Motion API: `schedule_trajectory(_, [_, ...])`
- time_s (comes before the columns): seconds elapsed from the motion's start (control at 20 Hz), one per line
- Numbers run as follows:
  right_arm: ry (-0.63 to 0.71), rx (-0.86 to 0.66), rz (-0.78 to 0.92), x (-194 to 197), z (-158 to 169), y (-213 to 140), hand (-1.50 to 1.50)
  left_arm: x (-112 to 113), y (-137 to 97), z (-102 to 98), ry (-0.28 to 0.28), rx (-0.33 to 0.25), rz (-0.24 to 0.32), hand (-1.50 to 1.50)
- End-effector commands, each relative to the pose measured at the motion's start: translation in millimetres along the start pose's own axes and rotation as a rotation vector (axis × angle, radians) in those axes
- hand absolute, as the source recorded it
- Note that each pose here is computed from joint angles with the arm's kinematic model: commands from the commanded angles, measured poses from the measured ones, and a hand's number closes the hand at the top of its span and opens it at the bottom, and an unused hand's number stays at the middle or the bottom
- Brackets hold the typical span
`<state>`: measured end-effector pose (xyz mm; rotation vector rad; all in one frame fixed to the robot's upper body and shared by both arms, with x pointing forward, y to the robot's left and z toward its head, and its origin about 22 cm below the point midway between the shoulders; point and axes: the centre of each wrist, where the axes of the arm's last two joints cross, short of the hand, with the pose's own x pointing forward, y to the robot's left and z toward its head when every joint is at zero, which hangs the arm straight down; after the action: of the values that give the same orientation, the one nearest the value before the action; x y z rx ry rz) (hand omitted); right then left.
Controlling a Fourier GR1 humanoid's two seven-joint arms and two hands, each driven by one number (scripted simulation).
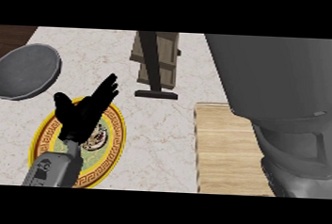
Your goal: Pick the squash from the tray and place it in the tiered basket
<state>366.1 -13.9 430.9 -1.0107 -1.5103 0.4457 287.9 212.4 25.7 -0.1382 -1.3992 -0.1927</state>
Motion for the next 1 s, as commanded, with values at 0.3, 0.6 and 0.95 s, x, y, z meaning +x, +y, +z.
schedule_trajectory(0.3, [0.102, -0.025, -0.351, -20, -32, 38, 1.5, 12, -7, -7, -0.013, -0.031, -0.012, 0.0])
schedule_trajectory(0.6, [0.039, 0.05, -0.444, -24, -39, 66, -1.5, 16, -16, -10, -0.018, -0.068, -0.011, 0.0])
schedule_trajectory(0.95, [-0.109, -0.083, -0.51, -9, -32, 69, -1.5, 7, -17, -13, -0.025, -0.058, -0.018, 0.0])
